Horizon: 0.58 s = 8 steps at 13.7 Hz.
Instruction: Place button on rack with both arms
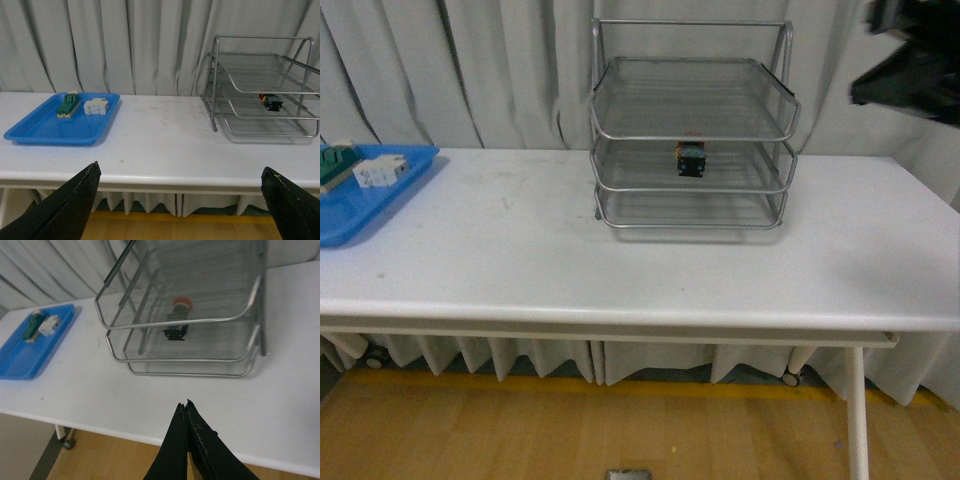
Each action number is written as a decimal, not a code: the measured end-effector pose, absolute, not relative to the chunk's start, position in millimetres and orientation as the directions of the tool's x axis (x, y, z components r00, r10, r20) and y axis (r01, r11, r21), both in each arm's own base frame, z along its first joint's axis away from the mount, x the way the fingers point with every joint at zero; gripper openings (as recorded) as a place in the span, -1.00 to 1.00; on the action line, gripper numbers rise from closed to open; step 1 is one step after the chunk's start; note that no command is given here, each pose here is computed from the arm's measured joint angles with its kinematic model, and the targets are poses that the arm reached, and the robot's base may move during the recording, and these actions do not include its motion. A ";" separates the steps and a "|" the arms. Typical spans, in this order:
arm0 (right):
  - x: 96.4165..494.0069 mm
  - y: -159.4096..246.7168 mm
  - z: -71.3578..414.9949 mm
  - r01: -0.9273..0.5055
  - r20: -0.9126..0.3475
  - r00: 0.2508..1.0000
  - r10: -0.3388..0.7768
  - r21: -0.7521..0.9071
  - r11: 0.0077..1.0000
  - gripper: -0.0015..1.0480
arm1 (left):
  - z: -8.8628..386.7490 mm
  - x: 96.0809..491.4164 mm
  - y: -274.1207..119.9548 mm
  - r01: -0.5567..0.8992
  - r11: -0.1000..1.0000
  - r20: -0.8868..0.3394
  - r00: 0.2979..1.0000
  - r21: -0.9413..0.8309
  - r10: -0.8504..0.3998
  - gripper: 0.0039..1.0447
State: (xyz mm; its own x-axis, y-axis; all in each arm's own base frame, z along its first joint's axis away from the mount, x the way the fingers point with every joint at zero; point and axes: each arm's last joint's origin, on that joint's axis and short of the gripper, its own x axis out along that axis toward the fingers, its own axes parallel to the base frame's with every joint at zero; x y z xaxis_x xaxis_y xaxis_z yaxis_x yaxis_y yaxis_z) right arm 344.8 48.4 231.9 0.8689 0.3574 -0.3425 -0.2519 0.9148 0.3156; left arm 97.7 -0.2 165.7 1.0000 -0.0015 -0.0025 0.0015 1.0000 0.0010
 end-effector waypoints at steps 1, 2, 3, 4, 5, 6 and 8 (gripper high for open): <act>319.9 27.2 230.0 -0.203 -0.327 0.893 0.308 0.318 0.926 -0.97 | 165.7 97.7 -0.2 0.002 1.000 -0.002 1.000 0.001 -0.002 0.88; 296.0 7.6 221.8 -0.147 -0.335 0.906 0.257 0.321 0.936 -0.97 | 165.7 97.7 -0.2 0.002 1.000 -0.002 1.000 0.001 -0.002 0.88; 278.7 -4.5 217.6 -0.115 -0.335 0.916 0.222 0.311 0.943 -0.97 | 165.7 97.7 -0.2 0.002 1.000 -0.002 1.000 0.001 -0.002 0.88; 253.6 -22.9 220.7 -0.101 -0.308 0.930 0.198 0.306 0.947 -0.97 | 165.7 97.7 -0.2 0.002 1.000 -0.002 1.000 0.001 -0.002 0.88; 241.1 -34.4 227.5 -0.092 -0.245 0.956 0.161 0.272 0.958 -0.97 | 165.7 97.7 -0.2 0.002 1.000 -0.002 1.000 0.001 -0.002 0.88; 226.4 -43.0 230.9 -0.027 -0.091 0.995 0.041 0.156 0.987 -0.97 | 165.7 97.7 -0.2 0.002 1.000 -0.002 1.000 0.001 -0.002 0.88; 175.3 -41.5 202.7 0.013 -0.012 1.000 -0.013 0.039 0.999 -0.97 | 165.7 97.7 -0.2 0.002 1.000 -0.002 1.000 0.001 -0.002 0.88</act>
